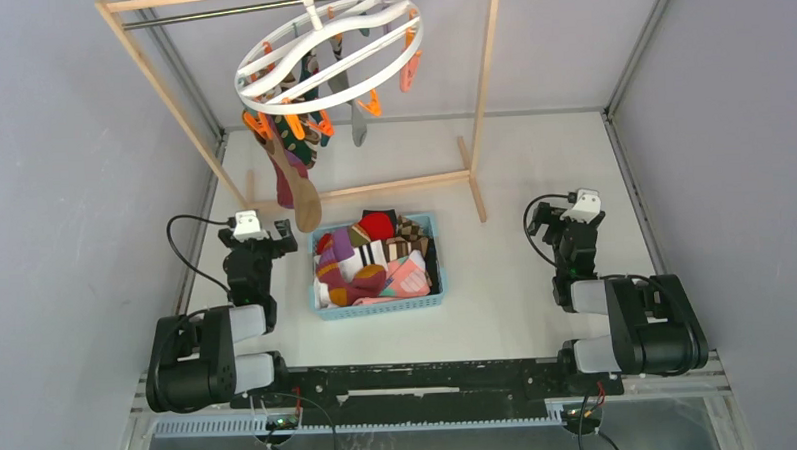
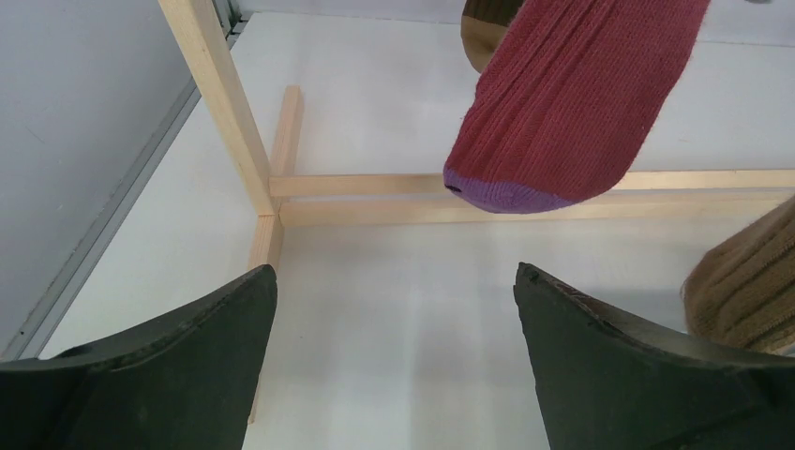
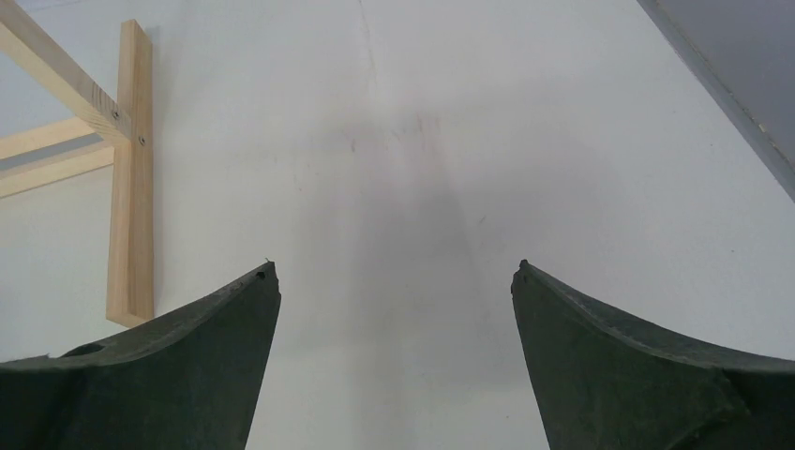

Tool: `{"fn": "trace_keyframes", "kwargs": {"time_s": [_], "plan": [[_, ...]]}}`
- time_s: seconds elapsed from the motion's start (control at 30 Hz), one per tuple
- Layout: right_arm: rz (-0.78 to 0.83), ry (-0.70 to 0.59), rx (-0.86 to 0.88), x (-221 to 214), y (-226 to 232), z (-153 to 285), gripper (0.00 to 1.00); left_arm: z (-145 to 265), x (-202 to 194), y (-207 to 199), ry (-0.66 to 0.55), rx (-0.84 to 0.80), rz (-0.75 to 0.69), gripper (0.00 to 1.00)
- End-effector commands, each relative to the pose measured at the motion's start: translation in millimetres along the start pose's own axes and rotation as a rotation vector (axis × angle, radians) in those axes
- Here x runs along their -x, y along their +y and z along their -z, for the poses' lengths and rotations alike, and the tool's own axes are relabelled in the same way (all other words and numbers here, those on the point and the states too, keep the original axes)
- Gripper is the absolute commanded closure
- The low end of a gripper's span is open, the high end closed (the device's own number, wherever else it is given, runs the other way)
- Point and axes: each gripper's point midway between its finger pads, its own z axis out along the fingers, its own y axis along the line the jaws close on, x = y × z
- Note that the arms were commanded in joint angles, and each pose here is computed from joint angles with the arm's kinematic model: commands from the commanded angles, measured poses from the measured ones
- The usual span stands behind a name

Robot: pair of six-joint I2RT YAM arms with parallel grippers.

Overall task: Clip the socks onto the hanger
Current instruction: Open the clamp at the hanger.

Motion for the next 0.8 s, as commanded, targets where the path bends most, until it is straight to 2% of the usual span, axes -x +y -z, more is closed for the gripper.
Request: {"fn": "trace_keyframes", "kwargs": {"time_s": [0.0, 0.13, 0.17, 0.2, 0.23, 0.3, 0.37, 0.43, 0.5, 0.6, 0.67, 0.77], "plan": [[-0.019, -0.07, 0.009, 24, 4, -5, 0.01, -5, 19, 1, -0.058, -0.001, -0.013, 0.0], [-0.017, -0.092, 0.001, 29, 4, -4, 0.01, -5, 19, 1, -0.055, 0.0, -0.013, 0.0], [-0.041, -0.101, -0.07, 41, -6, -7, 0.01, -5, 19, 1, -0.058, 0.0, -0.013, 0.0], [-0.055, 0.042, -0.205, 24, -25, -6, 0.01, -4, 20, 0, -0.059, -0.003, -0.013, 0.0], [-0.152, 0.069, -0.326, 52, -35, -13, 0.01, -4, 21, 2, -0.057, 0.005, -0.012, 0.0], [-0.16, 0.157, -0.342, 61, -32, -17, 0.01, -6, 24, 4, -0.026, 0.015, -0.003, 0.0], [-0.182, 0.123, -0.308, 77, -20, -14, 0.01, -8, 26, 6, 0.057, 0.016, -0.004, 0.0], [-0.268, 0.023, -0.213, 103, -1, -5, 0.01, -7, 28, 8, 0.168, 0.013, -0.009, 0.0], [-0.416, -0.127, -0.142, 136, 16, 9, 0.01, -2, 38, 8, 0.231, -0.014, 0.009, 0.0], [-0.622, -0.153, -0.001, 166, 31, 31, 0.01, 14, 57, 10, 0.256, -0.043, 0.046, 0.0], [-0.621, -0.173, 0.154, 185, 51, 39, 0.01, 28, 66, 16, 0.274, -0.039, 0.065, 0.0], [-0.508, -0.2, 0.278, 200, 89, 57, 0.01, 46, 85, 22, 0.291, -0.03, 0.075, 0.0]]}}
